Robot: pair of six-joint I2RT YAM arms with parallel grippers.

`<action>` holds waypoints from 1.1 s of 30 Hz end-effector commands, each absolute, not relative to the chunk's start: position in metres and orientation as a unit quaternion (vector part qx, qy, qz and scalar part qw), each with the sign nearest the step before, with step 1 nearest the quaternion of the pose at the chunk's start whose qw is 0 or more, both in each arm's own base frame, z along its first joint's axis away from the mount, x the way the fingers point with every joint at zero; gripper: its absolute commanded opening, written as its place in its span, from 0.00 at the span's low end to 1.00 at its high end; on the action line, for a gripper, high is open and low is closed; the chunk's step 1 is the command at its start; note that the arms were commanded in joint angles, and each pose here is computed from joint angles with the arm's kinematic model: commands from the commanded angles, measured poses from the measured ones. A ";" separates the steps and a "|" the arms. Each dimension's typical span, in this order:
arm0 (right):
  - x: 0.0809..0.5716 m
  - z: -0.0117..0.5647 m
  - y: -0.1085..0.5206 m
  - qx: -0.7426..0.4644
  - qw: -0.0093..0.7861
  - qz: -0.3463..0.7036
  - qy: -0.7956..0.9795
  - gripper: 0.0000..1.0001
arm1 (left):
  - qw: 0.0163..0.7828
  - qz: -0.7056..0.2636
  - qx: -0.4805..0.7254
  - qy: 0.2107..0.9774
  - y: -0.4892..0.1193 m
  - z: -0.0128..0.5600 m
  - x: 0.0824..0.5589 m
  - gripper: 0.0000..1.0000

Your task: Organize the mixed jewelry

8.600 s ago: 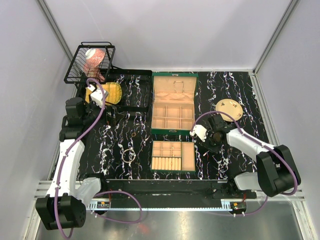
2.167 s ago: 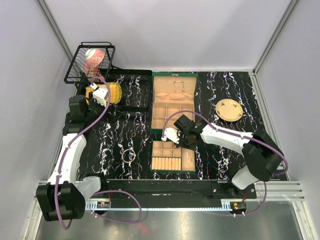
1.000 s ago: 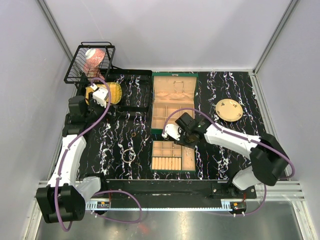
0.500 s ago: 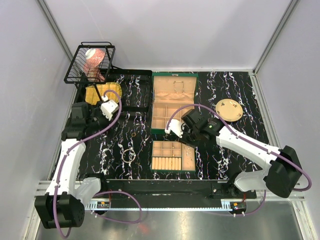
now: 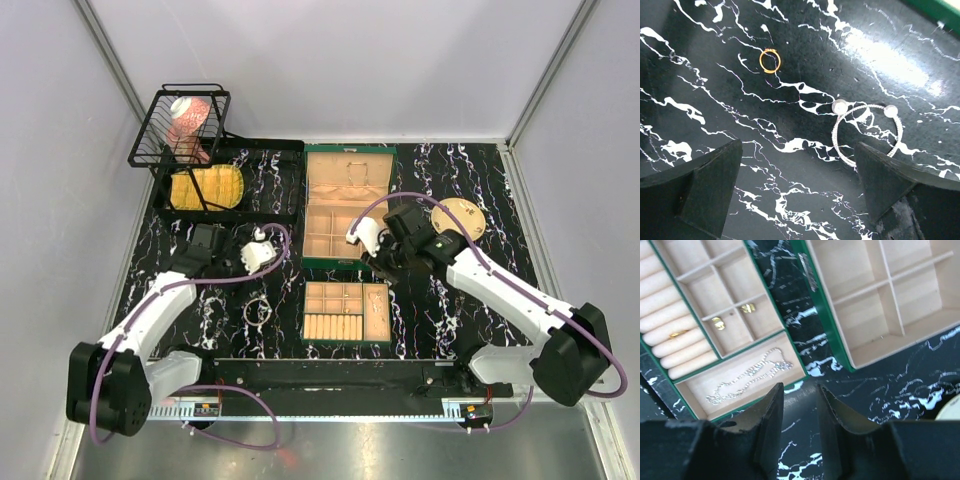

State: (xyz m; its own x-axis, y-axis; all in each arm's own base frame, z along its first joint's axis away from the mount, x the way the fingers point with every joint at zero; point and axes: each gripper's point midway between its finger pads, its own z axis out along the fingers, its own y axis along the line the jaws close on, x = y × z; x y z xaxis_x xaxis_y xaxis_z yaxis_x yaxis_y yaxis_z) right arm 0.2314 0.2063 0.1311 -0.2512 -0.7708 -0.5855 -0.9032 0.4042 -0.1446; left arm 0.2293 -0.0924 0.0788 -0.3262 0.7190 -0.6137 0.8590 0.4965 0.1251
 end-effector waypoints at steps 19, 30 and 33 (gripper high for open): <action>0.249 0.134 0.190 -0.491 0.314 0.127 0.803 0.38 | 0.257 -0.067 0.541 0.798 -0.093 0.033 0.244 0.98; 0.250 0.130 0.186 -0.489 0.310 0.118 0.807 0.38 | 0.231 -0.056 0.551 0.800 -0.095 0.018 0.243 0.94; 0.251 0.131 0.185 -0.489 0.314 0.115 0.806 0.36 | 0.221 -0.050 0.555 0.801 -0.094 0.013 0.241 0.91</action>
State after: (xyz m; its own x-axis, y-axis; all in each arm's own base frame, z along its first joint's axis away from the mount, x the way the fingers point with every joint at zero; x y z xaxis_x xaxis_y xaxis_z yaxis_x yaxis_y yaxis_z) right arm 0.2436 0.1849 0.1258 -0.3373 -0.7285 -0.5963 -0.8690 0.4845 -0.1004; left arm 0.2357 -0.0957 0.0191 -0.3033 0.8490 -0.4328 0.9108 0.3918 0.1303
